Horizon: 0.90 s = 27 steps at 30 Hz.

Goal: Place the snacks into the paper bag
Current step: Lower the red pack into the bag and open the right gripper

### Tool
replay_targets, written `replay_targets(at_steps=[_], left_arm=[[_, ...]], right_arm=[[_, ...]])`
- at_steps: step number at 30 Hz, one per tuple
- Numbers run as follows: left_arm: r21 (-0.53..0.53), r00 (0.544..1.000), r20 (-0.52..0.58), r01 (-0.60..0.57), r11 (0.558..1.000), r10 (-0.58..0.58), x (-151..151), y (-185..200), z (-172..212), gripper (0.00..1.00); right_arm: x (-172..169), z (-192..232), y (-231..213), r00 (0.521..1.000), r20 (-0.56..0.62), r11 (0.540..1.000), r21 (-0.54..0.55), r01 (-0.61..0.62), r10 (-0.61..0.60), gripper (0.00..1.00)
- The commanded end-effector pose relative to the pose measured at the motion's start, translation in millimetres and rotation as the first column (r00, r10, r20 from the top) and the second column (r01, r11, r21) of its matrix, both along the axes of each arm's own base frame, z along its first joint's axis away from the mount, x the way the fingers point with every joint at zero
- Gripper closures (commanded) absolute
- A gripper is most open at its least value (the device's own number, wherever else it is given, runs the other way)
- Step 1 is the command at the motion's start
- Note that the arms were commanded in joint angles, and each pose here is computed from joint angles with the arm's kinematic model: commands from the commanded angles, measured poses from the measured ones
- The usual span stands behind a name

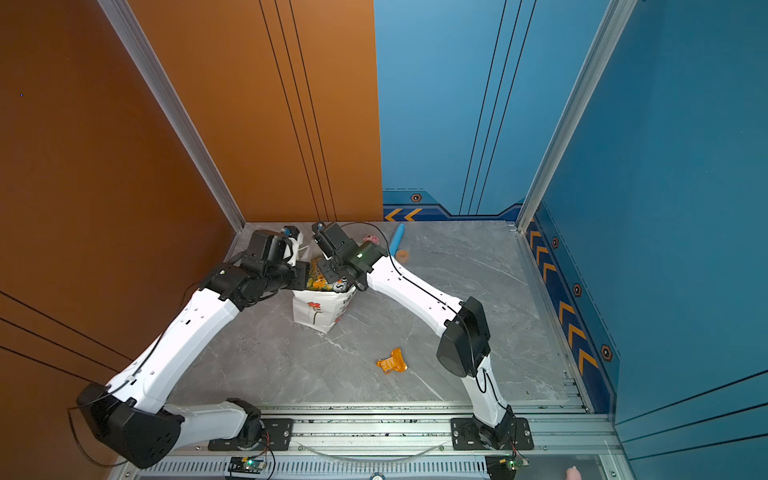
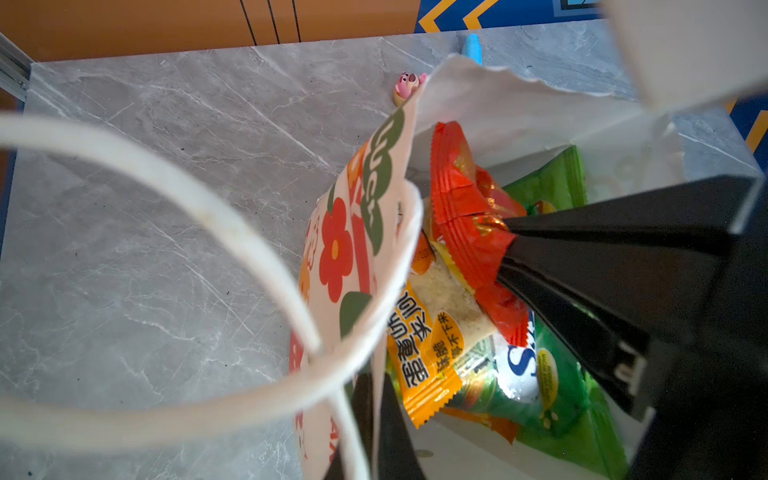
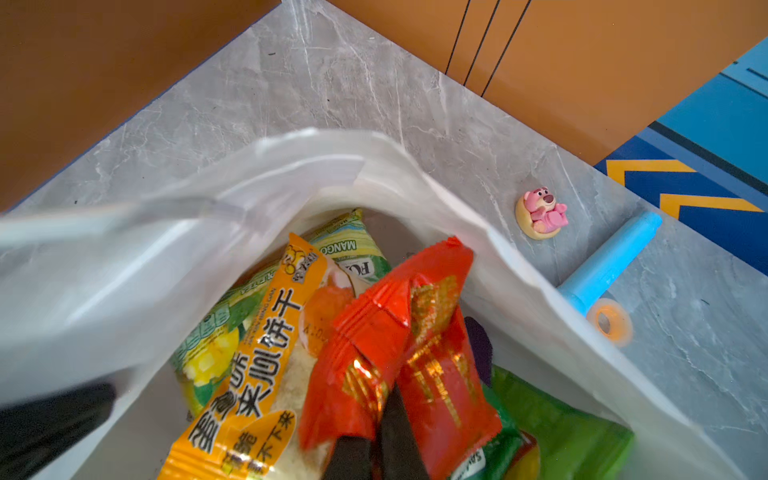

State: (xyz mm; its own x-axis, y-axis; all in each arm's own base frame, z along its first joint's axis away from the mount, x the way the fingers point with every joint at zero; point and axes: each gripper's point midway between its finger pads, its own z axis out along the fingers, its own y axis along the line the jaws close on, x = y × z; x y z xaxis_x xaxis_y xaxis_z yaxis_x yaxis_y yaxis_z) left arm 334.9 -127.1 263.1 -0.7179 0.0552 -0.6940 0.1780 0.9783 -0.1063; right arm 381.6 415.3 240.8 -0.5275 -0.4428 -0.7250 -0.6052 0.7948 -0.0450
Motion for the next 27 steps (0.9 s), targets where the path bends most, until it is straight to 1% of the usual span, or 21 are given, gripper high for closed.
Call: replay_targets(at_steps=[1, 10, 14, 17, 19, 27], left_arm=[[-0.024, 0.996, 0.089, 0.008, 1.000, -0.006, 5.4, -1.0, 23.9, 1.00], [-0.024, 0.996, 0.087, 0.009, 1.000, -0.007, 5.4, -1.5, 23.4, 1.00], [-0.022, 0.996, 0.089, 0.005, 1.000, -0.003, 5.7, -0.6, 23.6, 1.00], [-0.024, 0.996, 0.089, 0.009, 1.000, -0.006, 5.4, -1.3, 23.9, 1.00], [-0.024, 0.996, 0.088, 0.009, 1.000, -0.007, 5.4, -1.3, 23.6, 1.00], [-0.023, 0.996, 0.089, 0.006, 1.000, -0.004, 5.7, -0.4, 23.7, 1.00]], right_arm=[[5.6, -21.0, -4.2, 1.000, -0.018, 0.997, -0.070, 0.020, -0.021, 1.00], [19.6, -32.6, 5.8, 0.999, -0.026, 0.998, -0.059, 0.031, -0.032, 1.00], [15.6, -38.8, 13.3, 0.999, -0.050, 0.999, -0.046, 0.006, -0.008, 1.00], [16.2, -39.4, 13.6, 0.999, -0.045, 0.999, -0.043, 0.007, -0.009, 0.99], [15.3, -34.8, 13.5, 0.999, -0.040, 0.999, -0.037, 0.007, -0.009, 0.96], [4.7, 0.7, 13.3, 1.000, -0.007, 1.000, 0.021, 0.004, -0.004, 0.73]])
